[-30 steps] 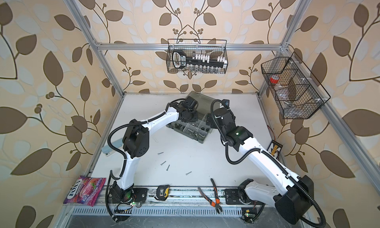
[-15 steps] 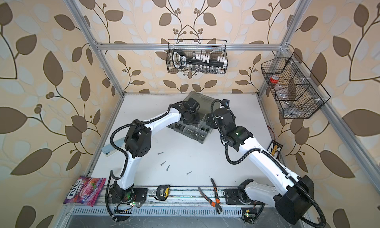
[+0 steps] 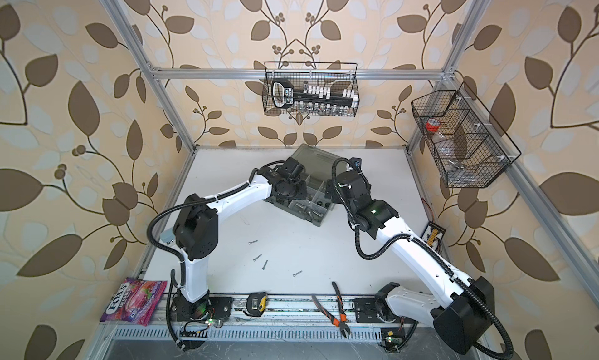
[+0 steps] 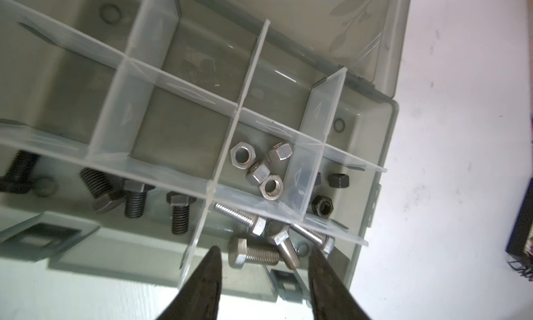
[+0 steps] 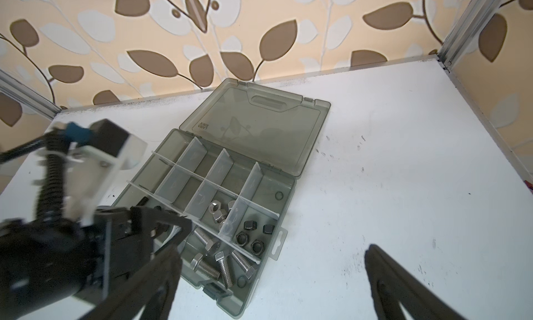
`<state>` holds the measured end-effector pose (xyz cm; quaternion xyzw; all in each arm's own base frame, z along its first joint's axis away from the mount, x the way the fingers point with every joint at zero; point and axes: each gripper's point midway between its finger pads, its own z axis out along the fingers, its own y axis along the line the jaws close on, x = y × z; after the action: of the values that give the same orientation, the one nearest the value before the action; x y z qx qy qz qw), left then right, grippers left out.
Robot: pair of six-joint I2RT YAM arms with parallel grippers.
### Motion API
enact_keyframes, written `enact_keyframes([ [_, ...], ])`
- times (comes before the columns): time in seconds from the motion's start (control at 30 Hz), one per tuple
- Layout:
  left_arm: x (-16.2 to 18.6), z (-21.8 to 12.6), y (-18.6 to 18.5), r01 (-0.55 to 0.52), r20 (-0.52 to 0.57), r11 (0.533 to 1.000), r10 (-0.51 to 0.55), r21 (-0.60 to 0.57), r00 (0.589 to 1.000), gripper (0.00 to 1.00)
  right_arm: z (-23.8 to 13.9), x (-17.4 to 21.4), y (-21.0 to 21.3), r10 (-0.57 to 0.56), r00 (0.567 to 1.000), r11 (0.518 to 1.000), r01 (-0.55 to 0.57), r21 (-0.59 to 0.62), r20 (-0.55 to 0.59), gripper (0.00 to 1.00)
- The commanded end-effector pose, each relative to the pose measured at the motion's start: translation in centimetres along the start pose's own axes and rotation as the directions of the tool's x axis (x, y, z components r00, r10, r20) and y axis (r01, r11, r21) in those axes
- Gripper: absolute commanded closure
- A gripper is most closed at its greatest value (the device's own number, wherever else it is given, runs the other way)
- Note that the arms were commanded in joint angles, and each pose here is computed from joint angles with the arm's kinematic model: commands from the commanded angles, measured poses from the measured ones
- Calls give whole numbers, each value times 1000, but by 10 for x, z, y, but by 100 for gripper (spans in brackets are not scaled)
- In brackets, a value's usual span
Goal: Sort the screws and nuts into containers
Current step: 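Move the left gripper from the box to the thin silver screws on the table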
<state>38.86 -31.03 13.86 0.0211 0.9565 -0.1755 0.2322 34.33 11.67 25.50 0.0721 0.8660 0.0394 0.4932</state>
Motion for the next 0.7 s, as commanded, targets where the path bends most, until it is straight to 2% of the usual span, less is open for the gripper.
enact_keyframes([
  [0.0, -10, -44, 11, -35, 124, 999, 39, -31, 992, 46, -1, 6, -9, -3, 1000, 999, 3, 32, -6, 0],
  [0.07, 5, -49, 36, -49, 118, 992, 63, -114, 991, 42, -2, 5, -11, -4, 1000, 999, 4, 36, -1, 0],
  [0.2, 49, -47, 93, -115, 27, 956, 127, -270, 992, 36, -3, 4, -13, -10, 1000, 999, 10, 45, 7, 0],
  [0.33, 91, -52, 132, -187, -88, 914, 166, -361, 982, 34, -1, 6, -13, -16, 1000, 999, 15, 52, 3, 1],
  [0.43, 119, -56, 153, -230, -163, 891, 179, -392, 970, 24, 0, 7, -13, -16, 1000, 998, 16, 53, -1, 0],
  [0.57, 142, -62, 168, -228, -215, 882, 150, -412, 965, 25, 1, 6, -13, -18, 1000, 998, 18, 55, -1, 0],
  [0.67, 154, -62, 175, -217, -235, 880, 125, -423, 964, 32, 1, 6, -12, -21, 1000, 998, 21, 56, -3, 0],
])
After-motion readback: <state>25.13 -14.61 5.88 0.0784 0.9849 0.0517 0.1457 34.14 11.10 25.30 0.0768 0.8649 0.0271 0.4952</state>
